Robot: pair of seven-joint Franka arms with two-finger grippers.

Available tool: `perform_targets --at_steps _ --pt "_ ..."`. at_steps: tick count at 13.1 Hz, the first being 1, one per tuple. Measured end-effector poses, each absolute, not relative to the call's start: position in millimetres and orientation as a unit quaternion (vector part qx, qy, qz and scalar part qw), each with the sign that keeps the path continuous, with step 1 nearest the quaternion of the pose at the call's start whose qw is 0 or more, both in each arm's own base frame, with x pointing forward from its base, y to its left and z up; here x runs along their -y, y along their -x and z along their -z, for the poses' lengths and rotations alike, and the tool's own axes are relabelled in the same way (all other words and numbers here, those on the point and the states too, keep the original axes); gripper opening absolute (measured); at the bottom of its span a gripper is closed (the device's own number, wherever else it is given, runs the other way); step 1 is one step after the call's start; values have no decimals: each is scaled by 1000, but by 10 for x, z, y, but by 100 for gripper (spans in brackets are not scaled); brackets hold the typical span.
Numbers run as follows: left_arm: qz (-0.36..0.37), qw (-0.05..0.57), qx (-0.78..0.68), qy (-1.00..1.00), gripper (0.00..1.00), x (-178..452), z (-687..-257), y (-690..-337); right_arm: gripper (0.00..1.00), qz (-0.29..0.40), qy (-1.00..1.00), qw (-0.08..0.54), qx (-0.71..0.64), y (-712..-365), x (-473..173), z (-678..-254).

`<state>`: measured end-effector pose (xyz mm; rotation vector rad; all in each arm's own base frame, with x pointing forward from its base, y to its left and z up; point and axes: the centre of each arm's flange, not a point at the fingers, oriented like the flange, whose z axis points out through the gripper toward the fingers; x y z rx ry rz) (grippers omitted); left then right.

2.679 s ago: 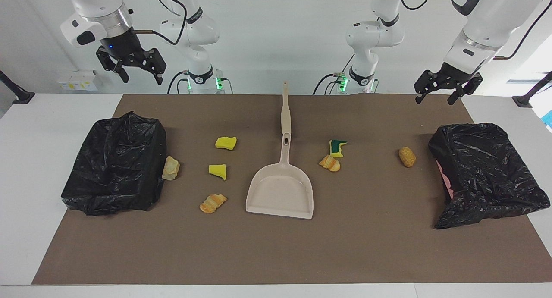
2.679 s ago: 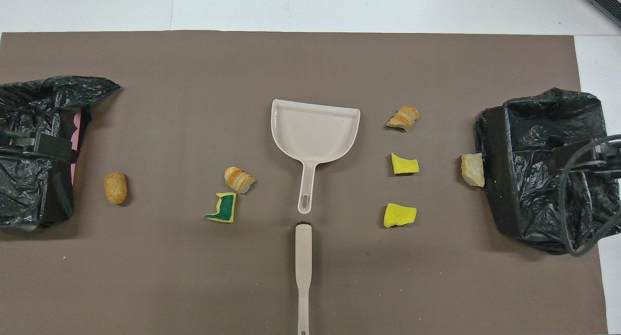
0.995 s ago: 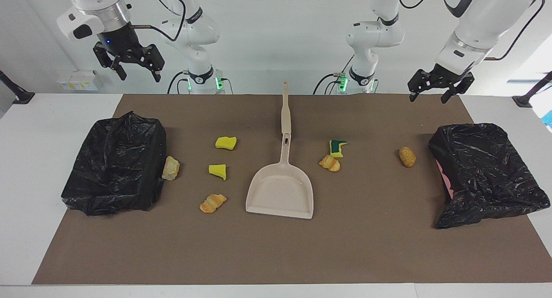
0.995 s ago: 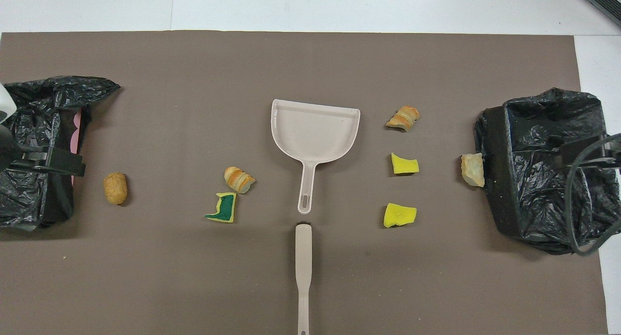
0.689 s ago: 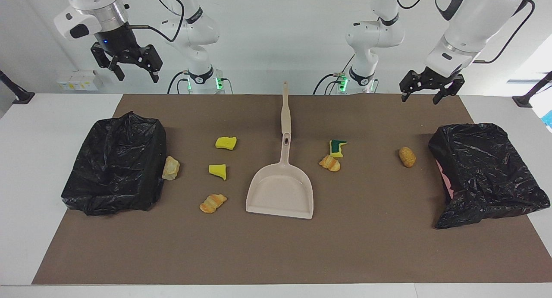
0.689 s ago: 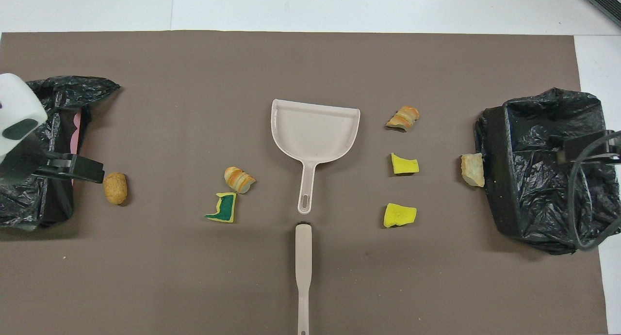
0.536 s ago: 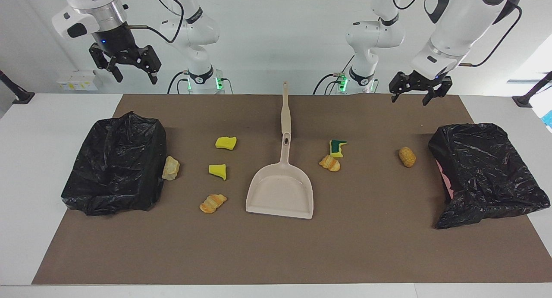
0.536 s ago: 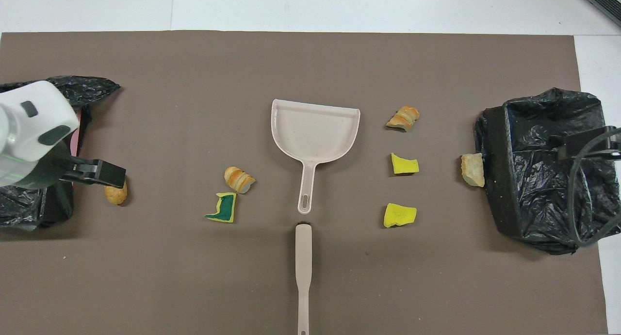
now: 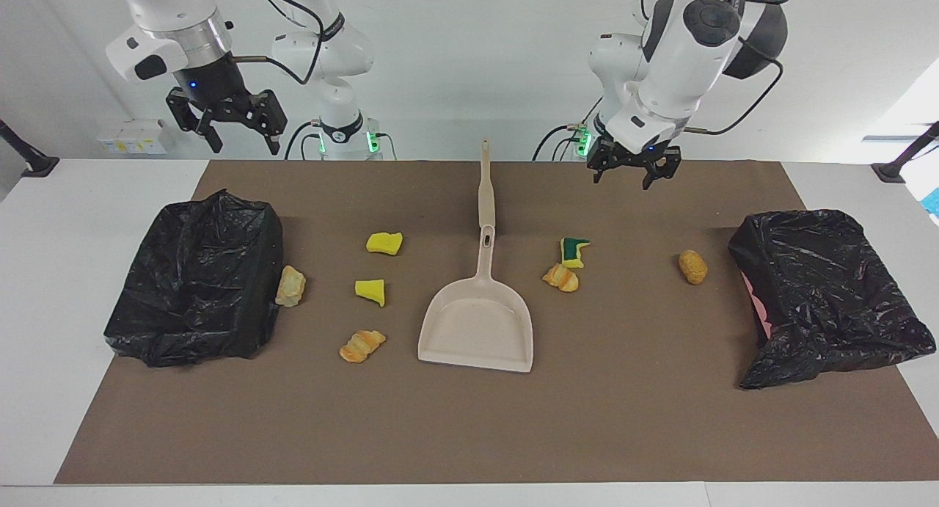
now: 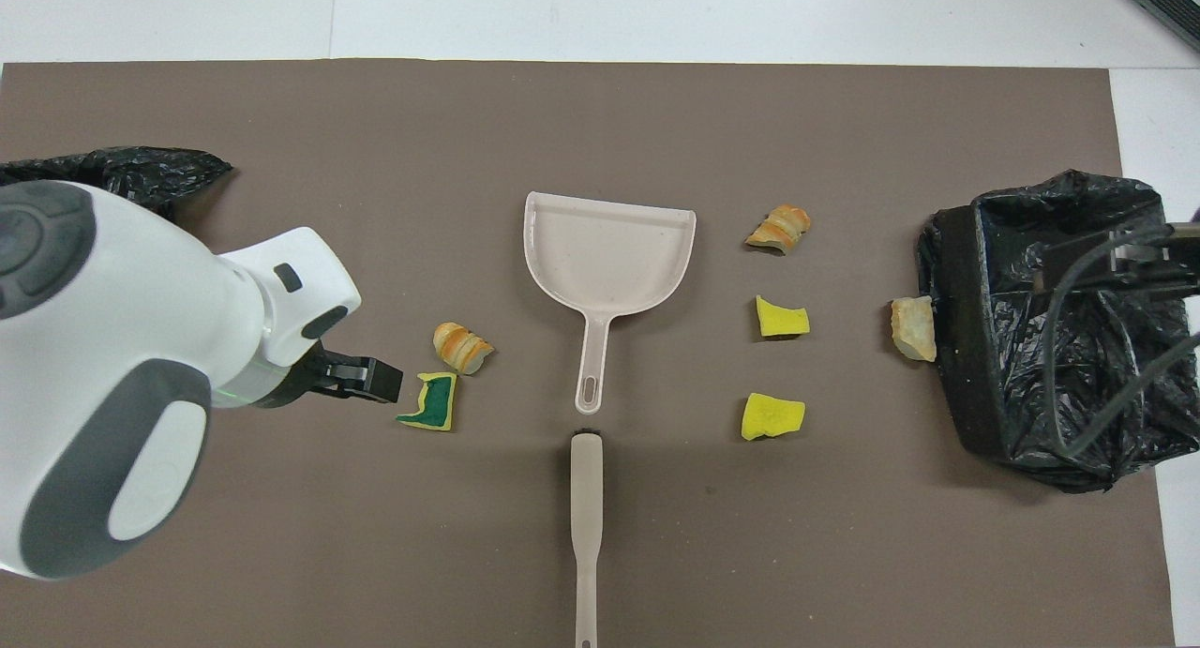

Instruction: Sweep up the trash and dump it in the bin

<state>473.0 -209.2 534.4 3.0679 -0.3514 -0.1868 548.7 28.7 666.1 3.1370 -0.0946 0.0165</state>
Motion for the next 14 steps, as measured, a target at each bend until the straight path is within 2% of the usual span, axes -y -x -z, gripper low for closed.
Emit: perform_targets --at_steps 5,7,11,14 --pt "74 19 128 -989 100 2966 -4936 -4055 96 -4 -999 -3 53 -5799 -944 -6263" --pt "82 8 125 -989 100 3243 -4765 -3745 100 -4 -998 -5 68 -5925 -1314 -6075" --pt "70 0 125 -990 100 3757 -4255 -3050 100 4 -995 -8 102 -6196 -2272 -5514" --pt "56 3 126 -990 100 3949 -3843 -2579 100 19 -994 -4 108 -6267 -2815 -5091"
